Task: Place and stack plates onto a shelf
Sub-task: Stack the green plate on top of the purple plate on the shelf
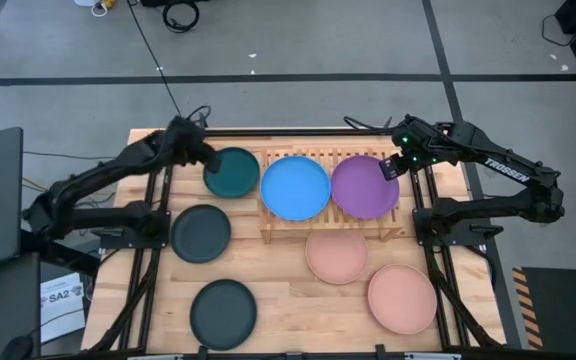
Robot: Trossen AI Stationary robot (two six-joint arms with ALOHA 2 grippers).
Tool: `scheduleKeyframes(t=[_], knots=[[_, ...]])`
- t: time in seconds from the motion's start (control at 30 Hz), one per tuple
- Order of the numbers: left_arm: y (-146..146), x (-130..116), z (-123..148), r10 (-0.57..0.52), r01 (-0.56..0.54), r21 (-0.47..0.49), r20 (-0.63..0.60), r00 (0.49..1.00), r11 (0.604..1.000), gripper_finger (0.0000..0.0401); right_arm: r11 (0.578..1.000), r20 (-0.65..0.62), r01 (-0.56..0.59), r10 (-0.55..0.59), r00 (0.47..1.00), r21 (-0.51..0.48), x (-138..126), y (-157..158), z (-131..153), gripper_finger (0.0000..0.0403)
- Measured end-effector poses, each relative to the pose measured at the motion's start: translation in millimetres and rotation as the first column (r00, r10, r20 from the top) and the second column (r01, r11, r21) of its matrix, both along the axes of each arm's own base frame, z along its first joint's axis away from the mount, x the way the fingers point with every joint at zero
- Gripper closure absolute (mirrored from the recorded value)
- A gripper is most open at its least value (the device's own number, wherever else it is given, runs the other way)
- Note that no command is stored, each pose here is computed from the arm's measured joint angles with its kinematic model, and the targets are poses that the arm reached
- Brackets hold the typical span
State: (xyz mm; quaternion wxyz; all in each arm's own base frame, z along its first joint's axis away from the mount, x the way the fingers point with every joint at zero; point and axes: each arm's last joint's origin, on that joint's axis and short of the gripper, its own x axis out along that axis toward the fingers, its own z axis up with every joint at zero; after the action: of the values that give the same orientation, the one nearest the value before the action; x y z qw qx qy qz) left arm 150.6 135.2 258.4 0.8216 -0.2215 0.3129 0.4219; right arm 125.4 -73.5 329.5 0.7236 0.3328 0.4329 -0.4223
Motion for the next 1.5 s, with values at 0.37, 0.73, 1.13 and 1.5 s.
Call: scheduleKeyframes(t=[0.37, 0.73, 1.13, 1.5], knots=[[55.3, -2.4, -43.3, 0.112, -0.139, -0.187, -0.152, 0.982, 0.972, 0.0232, 1.000, 0.000, 0.000, 0.000, 1.000, 0.000, 0.0, 0.0, 0.0, 0.0260], [72.8, -4.0, -73.1, 0.122, -0.184, -0.296, -0.217, 0.969, 0.937, 0.0232, 1.000, 0.000, 0.000, 0.000, 1.000, 0.001, 0.0, 0.0, 0.0, 0.0259], [78.7, 0.0, -97.0, 0.102, -0.204, -0.361, -0.281, 0.954, 0.910, 0.0232, 1.000, 0.000, 0.000, 0.000, 1.000, 0.001, 0.0, 0.0, 0.0, 0.0259], [81.1, 1.7, -110.1, 0.071, -0.198, -0.391, -0.316, 0.946, 0.899, 0.0238, 1.000, 0.000, 0.000, 0.000, 1.000, 0.001, 0.0, 0.0, 0.0, 0.0259]])
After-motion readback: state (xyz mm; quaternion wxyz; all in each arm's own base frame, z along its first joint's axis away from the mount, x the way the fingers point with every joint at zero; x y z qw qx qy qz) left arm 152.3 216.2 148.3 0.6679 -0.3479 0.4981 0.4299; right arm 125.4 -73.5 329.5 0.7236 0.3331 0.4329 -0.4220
